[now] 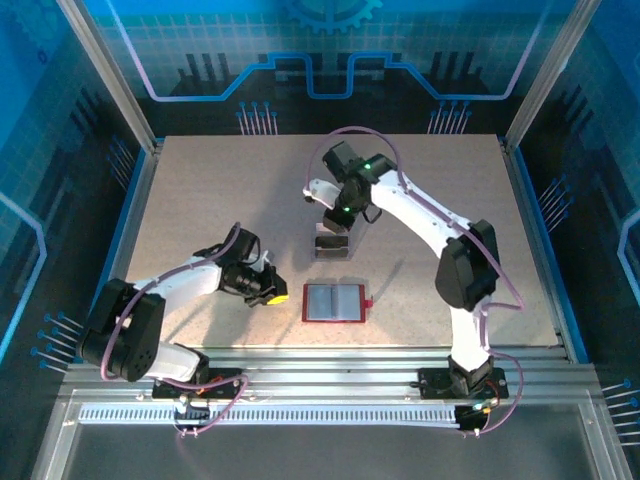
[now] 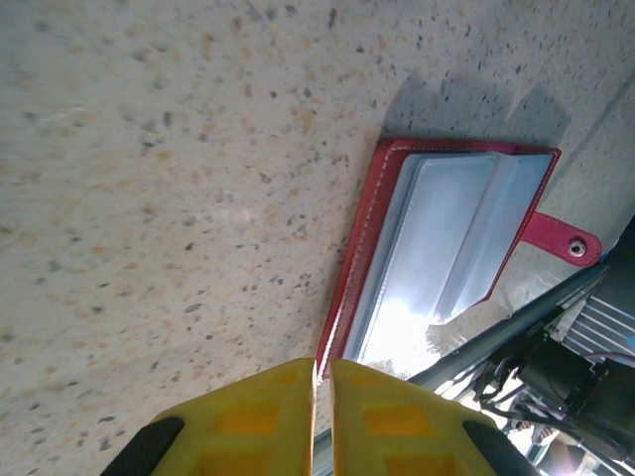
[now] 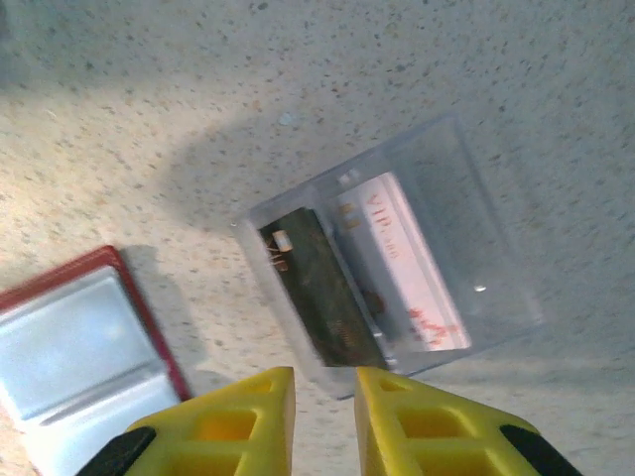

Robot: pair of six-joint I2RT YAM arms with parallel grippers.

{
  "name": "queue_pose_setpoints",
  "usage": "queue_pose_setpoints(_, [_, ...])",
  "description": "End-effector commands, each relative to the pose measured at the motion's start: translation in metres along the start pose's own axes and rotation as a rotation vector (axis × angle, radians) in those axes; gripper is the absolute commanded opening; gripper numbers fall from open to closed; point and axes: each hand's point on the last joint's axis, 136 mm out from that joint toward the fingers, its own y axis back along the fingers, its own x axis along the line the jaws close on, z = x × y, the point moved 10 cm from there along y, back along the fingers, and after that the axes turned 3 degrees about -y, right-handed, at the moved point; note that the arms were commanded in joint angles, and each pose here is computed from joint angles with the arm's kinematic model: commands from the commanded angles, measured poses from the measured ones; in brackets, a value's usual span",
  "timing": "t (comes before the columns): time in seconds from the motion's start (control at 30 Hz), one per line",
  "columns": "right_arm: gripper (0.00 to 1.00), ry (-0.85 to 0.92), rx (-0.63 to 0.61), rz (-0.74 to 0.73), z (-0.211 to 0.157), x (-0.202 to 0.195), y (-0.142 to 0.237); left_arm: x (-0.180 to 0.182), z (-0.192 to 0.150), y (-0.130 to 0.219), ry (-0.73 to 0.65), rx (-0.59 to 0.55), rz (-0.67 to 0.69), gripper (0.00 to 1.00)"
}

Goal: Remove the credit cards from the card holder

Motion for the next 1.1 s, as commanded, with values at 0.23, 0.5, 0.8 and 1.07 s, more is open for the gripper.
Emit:
queue_pose_setpoints(0.23, [0.14,-0.535,-0.234,0.139,-0.041,0.053,0.006,-0.028,0.006,-0.025,-0.073,0.077,-0.033,0.11])
queue_pose_setpoints(0.5, [0.10,-0.889,-0.259,0.299,-0.076,0.077,-0.012,-0.028,0.005,-0.044,-0.074,0.125,-0.014,0.07])
queue_pose_setpoints(0.8, [0.11,-0.956,-0.122,0.395,-0.085,0.099,-0.050,-0.023,0.007,-0.054,-0.055,0.149,-0.033,0.05])
queue_pose_setpoints(1.07, [0.11,-0.982,-0.041,0.392,-0.083,0.112,-0.079,-0.015,0.003,-0.057,-0.046,0.164,-0.002,0.03])
